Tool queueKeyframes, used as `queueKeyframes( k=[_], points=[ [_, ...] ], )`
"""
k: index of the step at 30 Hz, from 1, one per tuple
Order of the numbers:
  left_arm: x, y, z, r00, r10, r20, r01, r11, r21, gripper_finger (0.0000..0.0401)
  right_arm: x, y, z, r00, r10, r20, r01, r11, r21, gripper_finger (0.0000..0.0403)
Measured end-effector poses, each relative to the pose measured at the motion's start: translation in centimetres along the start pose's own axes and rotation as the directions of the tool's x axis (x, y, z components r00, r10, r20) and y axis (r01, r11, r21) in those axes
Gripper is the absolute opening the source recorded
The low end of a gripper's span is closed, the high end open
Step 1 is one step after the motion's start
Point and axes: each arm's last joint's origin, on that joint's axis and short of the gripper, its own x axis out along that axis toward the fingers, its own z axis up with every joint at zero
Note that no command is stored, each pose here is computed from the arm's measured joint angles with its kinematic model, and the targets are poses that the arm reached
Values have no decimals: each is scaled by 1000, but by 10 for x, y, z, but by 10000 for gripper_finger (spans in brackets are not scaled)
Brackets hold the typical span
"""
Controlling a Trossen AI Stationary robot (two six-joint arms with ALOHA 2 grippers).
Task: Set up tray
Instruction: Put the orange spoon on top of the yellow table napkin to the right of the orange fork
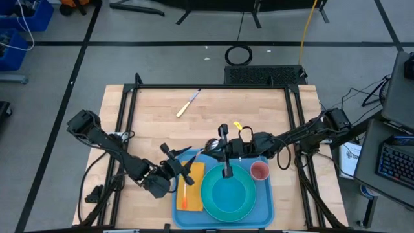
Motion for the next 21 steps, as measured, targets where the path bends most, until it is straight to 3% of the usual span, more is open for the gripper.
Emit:
queueKeyframes(
  k=[7, 16, 21],
  points=[
    [5, 0, 6, 999, -43, 18, 43, 999, 5, 179, 1, -5, 0, 999, -36, 4, 36, 999, 2, 0],
    [8, 1, 9, 999, -28, 26, 29, 1000, -8, 177, 2, -6, -6, 999, -39, -12, 39, 999, 1, 0],
    [8, 2, 11, 999, -27, 35, 27, 1000, -12, 143, 2, -7, -8, 998, -63, -27, 63, 998, -6, 0]
  ],
)
